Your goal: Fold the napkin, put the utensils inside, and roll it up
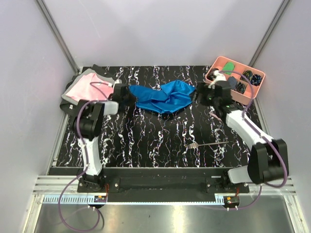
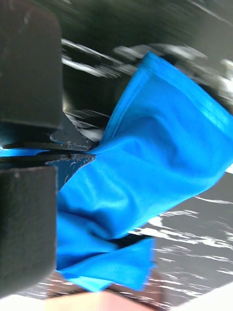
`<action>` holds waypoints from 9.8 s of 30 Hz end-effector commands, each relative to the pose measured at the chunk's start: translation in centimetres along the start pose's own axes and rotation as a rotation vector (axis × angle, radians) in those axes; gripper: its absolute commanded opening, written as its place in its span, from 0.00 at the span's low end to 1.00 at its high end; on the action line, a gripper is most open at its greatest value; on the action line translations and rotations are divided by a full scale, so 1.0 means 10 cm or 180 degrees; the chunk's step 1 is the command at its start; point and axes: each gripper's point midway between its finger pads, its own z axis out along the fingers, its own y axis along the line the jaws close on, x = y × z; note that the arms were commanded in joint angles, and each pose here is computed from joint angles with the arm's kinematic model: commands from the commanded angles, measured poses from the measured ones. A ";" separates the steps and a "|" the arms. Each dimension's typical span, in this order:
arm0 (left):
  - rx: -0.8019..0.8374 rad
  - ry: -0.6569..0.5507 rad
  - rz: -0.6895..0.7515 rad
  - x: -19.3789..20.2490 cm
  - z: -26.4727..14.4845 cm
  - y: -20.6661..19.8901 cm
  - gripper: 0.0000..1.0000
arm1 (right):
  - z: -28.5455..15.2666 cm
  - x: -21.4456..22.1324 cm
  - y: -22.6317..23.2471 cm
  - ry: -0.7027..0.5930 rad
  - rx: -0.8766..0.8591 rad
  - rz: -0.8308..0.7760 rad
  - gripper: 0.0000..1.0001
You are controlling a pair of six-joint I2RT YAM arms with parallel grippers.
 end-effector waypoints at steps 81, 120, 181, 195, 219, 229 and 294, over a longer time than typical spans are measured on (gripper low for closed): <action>-0.0224 -0.0146 0.1118 0.63 -2.17 0.43 0.87 | 0.97 0.63 0.13 0.0771 0.0991 -0.1502 0.00; -0.0513 0.0489 0.1389 0.55 -1.31 0.64 0.54 | 0.80 0.82 0.06 0.0950 0.0817 -0.1279 0.00; 0.1430 -0.0734 0.0896 -0.18 -3.24 -1.10 0.00 | -1.29 -1.15 0.85 -0.0923 0.0366 -0.1116 0.00; 0.1809 -0.1296 0.0955 -0.75 -3.78 -1.72 0.00 | -1.19 -1.70 1.06 -0.1325 0.0454 -0.1165 0.00; 0.2222 -0.2189 0.1195 -1.51 -4.93 -2.43 0.00 | -2.01 -2.45 1.69 -0.2040 -0.0211 -0.1545 0.00; 0.2386 -0.2308 0.1059 -1.45 -5.32 -2.46 0.00 | -2.46 -2.57 1.75 -0.2253 -0.0352 -0.1353 0.00; 0.0330 0.0375 -0.0163 0.71 -1.15 0.24 0.90 | -0.30 0.54 -0.32 0.0989 0.0899 0.0117 1.00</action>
